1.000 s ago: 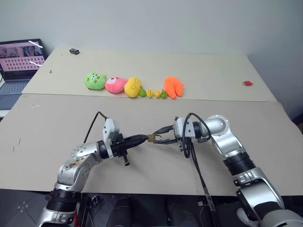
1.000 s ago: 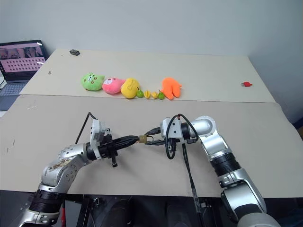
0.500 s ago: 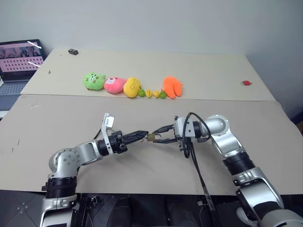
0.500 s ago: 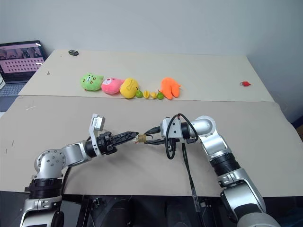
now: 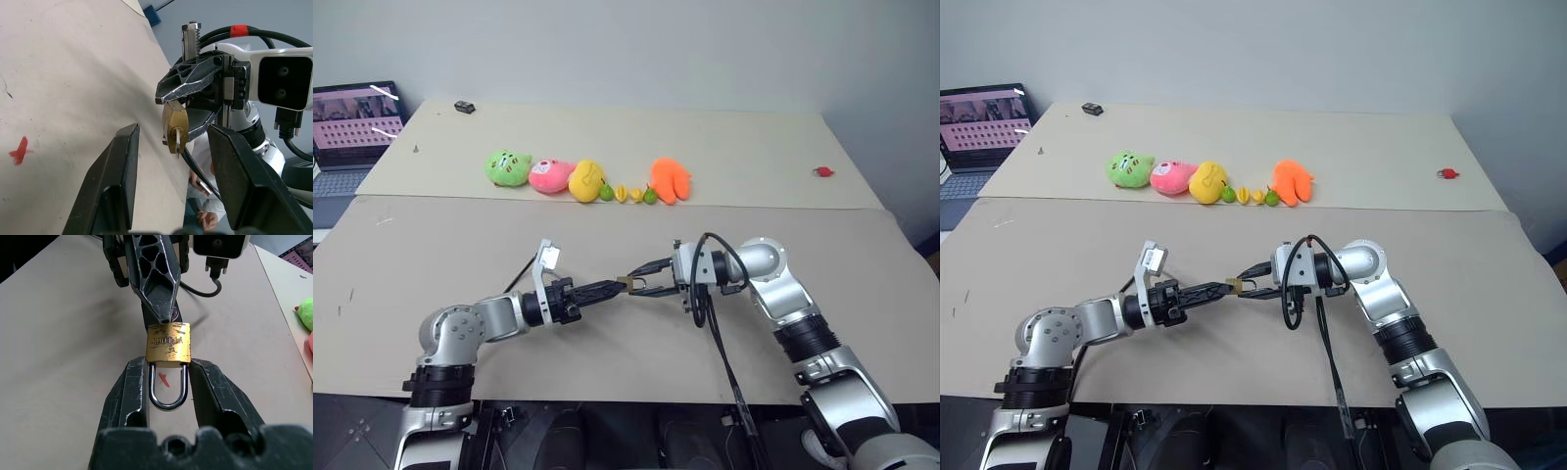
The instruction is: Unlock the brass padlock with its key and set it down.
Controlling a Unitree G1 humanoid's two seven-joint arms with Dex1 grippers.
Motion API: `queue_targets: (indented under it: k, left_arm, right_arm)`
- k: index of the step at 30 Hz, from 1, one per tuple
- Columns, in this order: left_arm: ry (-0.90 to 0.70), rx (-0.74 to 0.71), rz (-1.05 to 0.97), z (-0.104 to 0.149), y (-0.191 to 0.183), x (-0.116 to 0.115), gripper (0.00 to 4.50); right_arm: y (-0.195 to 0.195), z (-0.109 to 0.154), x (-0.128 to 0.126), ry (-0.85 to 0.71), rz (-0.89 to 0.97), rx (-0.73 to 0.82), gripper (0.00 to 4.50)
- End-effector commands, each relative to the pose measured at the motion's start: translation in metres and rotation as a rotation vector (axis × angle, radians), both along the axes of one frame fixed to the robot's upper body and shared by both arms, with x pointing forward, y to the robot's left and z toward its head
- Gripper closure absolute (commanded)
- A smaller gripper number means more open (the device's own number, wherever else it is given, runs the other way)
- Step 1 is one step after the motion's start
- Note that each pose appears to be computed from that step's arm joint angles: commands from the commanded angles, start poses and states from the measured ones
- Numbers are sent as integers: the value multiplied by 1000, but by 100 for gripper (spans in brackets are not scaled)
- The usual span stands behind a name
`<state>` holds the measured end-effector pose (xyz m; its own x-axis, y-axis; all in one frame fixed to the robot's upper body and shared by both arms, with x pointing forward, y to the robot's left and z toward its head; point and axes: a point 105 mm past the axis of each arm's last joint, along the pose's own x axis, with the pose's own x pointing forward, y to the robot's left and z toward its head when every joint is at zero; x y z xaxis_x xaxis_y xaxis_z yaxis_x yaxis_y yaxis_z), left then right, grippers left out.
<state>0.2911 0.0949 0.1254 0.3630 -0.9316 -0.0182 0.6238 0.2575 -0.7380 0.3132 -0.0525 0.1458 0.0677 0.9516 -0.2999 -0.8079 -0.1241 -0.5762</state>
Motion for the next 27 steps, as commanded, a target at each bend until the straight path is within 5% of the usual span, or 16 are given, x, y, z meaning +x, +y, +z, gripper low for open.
queue_targets:
  k: [1,9,12,16,27]
  left_arm:
    - [-50,-13,-19,8,-9,5,219]
    - [-59,-5,-39,4,-17,6,219]
    - [-74,-9,-26,5,-17,9,292]
    - [-84,-15,-11,9,-16,12,442]
    - [-95,-2,4,13,-8,8,443]
  right_arm:
    - [5,19,-2,-71,21,47,363]
    - [3,21,-1,-79,10,48,363]
    - [1,21,0,-81,4,46,363]
    - [0,19,1,-80,1,40,363]
    - [0,16,3,-78,3,30,363]
